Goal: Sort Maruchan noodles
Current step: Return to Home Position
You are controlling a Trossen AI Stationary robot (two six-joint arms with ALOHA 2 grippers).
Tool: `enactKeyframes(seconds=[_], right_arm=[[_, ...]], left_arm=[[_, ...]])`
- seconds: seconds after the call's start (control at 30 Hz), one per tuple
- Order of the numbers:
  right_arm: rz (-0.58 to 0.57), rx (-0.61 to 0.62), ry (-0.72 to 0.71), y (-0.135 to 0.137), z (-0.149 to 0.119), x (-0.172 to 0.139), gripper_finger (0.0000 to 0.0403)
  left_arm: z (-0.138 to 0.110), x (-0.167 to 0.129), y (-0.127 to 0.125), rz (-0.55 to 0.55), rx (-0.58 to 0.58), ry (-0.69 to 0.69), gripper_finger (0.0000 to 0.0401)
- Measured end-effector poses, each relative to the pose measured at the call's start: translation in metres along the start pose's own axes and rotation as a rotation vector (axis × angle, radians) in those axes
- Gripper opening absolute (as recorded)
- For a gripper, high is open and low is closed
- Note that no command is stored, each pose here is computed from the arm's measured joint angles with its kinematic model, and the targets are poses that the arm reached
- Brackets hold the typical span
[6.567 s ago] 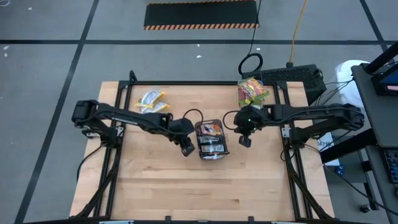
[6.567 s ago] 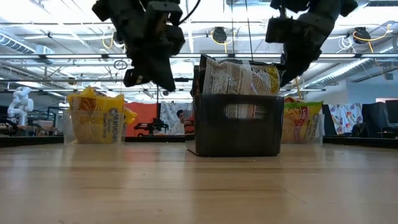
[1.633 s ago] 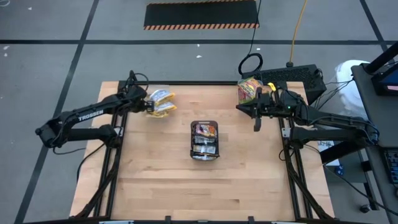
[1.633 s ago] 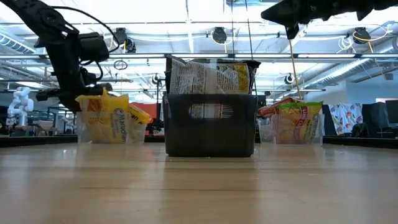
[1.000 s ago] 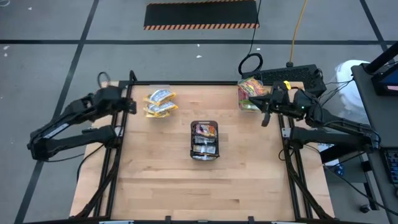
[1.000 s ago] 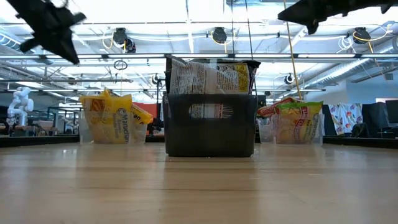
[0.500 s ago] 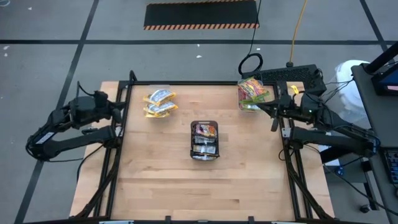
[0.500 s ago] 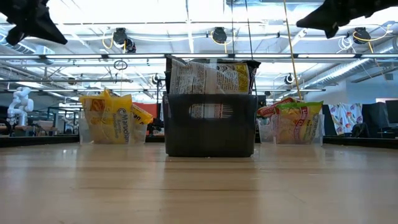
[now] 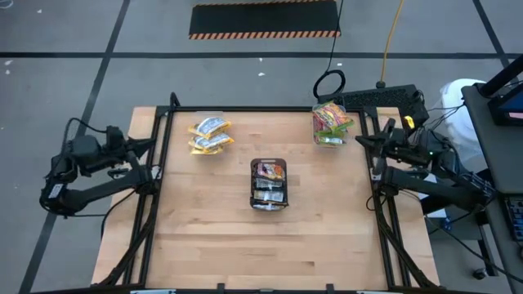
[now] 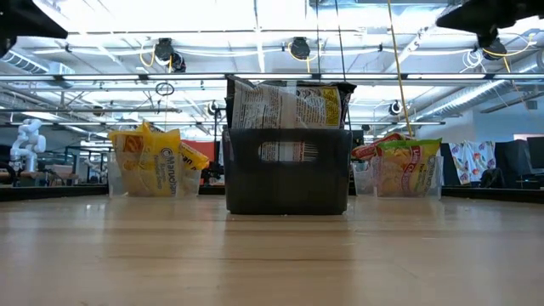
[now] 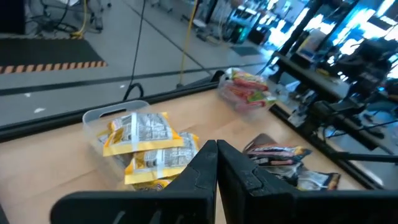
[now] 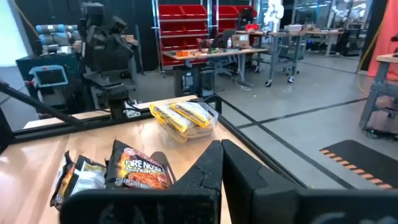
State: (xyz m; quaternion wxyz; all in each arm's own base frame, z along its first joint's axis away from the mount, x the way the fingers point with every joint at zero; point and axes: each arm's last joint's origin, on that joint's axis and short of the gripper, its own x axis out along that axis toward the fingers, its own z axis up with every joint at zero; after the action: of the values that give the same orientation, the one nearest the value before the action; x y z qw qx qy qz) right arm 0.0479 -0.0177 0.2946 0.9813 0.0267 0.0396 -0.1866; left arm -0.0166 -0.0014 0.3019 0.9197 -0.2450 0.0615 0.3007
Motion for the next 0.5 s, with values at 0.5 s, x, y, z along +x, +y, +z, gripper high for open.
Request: enactKeyframes(seconds=[0.5], right_arm=[[-0.012,0.073,0.045,-0.002,-0.018,-0.029,0.0]], left_arm=[[-0.009,-0.004,0.004,-0.037,0.028,0.044,0.001]])
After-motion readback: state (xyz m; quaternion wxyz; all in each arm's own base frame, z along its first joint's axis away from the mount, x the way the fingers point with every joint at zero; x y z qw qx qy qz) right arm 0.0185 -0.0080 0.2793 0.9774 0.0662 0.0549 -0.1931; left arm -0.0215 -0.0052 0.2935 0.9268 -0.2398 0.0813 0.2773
